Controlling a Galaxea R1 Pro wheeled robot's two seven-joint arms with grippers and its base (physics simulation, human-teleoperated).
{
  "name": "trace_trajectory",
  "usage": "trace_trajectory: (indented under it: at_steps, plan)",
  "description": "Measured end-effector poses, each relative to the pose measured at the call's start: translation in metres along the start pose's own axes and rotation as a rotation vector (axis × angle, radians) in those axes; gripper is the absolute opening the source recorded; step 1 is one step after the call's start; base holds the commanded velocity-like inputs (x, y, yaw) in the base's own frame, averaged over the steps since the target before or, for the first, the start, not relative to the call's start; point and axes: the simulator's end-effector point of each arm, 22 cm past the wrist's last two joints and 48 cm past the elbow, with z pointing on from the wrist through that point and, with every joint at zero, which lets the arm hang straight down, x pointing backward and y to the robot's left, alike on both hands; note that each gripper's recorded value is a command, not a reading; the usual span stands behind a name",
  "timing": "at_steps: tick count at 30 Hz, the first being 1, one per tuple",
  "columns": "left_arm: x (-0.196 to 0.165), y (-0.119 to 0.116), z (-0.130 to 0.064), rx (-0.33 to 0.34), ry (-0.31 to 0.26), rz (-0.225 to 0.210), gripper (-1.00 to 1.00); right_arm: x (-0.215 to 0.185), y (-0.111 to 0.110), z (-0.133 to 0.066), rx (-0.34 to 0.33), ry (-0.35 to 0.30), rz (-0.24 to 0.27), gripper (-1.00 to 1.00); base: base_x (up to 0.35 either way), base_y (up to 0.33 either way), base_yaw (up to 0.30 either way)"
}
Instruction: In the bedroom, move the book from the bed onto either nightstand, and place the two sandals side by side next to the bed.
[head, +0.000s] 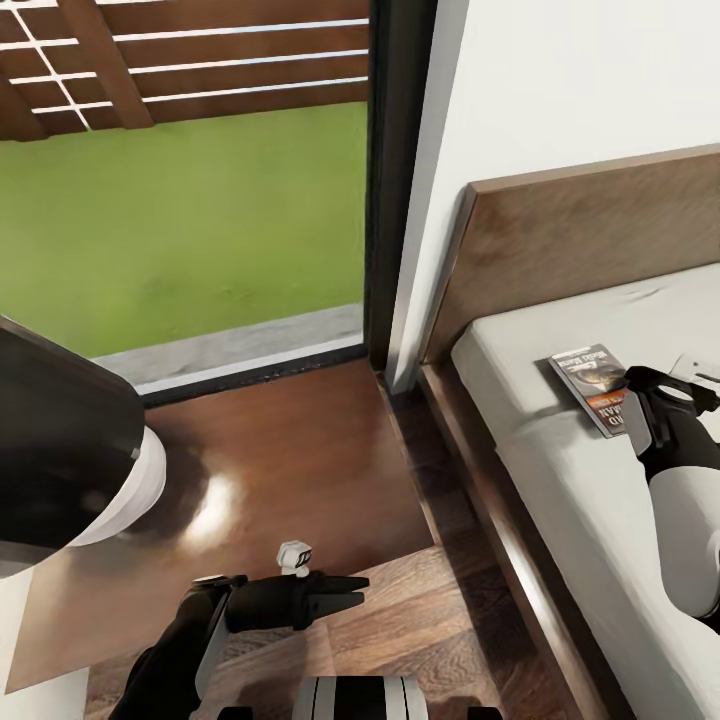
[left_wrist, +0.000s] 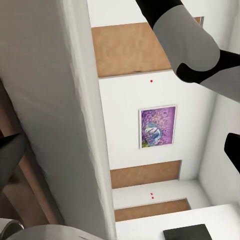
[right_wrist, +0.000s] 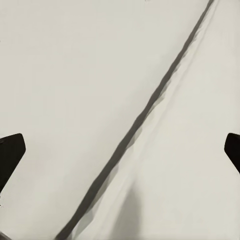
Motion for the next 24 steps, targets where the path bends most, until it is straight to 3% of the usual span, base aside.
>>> trace_trajectory:
  at_steps: [17, 24]
  plan:
    - [0.0000, -0.0001, 0.0000, 0.000, 0.000, 0.000, 1.00, -0.0011, 0.0025, -0.0006, -0.009, -0.003, -0.001, 1.00, 0.000, 0.000, 0.003]
    - [0.0000, -0.0001, -0.0001, 0.000, 0.000, 0.000, 1.00, -0.0029, 0.0020, -0.0009, -0.006, -0.006, -0.001, 1.00, 0.000, 0.000, 0.203]
